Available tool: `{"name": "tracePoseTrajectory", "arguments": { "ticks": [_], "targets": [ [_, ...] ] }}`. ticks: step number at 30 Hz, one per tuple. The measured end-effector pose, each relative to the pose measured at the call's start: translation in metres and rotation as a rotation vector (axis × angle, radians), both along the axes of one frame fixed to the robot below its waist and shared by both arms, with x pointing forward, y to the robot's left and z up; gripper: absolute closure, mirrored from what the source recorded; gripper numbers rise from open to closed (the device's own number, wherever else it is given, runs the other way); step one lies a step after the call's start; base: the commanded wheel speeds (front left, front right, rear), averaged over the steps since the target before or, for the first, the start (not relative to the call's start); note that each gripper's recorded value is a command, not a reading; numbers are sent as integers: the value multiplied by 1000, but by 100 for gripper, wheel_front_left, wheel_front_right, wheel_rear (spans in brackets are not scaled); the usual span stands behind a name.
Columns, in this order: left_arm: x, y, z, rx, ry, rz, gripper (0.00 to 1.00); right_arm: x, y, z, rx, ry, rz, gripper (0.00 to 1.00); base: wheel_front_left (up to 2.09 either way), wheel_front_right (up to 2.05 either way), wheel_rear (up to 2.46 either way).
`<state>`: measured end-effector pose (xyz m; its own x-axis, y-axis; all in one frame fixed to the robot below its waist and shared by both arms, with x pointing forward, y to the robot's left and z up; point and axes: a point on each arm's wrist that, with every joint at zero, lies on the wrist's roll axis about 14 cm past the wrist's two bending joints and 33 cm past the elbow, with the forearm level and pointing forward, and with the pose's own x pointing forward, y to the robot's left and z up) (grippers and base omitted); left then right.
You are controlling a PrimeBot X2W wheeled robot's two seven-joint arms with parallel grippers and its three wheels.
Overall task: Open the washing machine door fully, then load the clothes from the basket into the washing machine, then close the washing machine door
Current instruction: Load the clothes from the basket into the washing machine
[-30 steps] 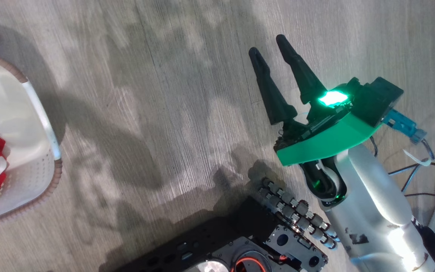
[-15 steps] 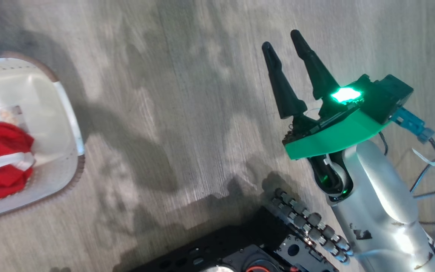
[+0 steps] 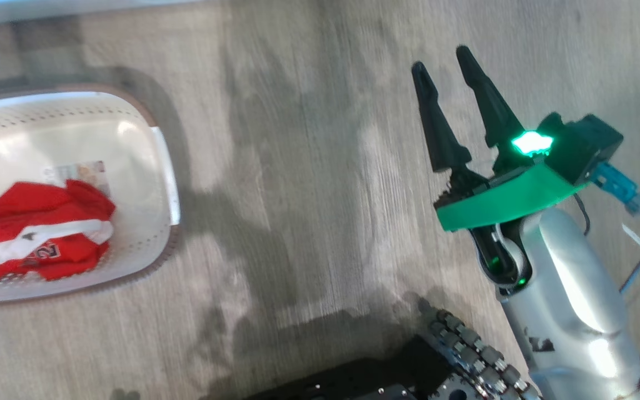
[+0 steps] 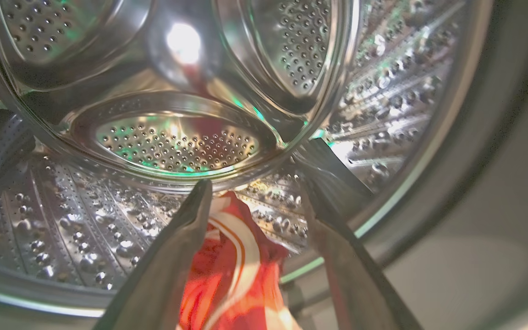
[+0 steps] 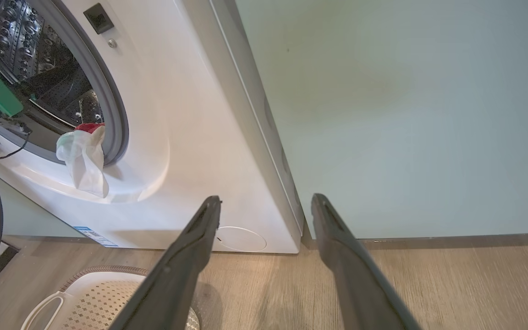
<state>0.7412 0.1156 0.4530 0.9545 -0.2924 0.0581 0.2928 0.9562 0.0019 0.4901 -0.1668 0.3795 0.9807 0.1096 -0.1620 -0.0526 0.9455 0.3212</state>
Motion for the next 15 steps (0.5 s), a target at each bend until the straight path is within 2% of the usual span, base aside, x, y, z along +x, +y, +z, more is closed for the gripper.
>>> {"name": "tracePoseTrajectory", "arguments": {
  "ticks": [6, 15],
  "targets": [
    [-48, 4, -11, 14, 16, -14, 0, -9, 2, 8, -10, -8, 1, 0, 0, 0, 0],
    [-123, 16, -23, -82, 53, 53, 0, -18, 3, 20, -19, -28, -2, 0, 0, 0, 0]
  ]
}}
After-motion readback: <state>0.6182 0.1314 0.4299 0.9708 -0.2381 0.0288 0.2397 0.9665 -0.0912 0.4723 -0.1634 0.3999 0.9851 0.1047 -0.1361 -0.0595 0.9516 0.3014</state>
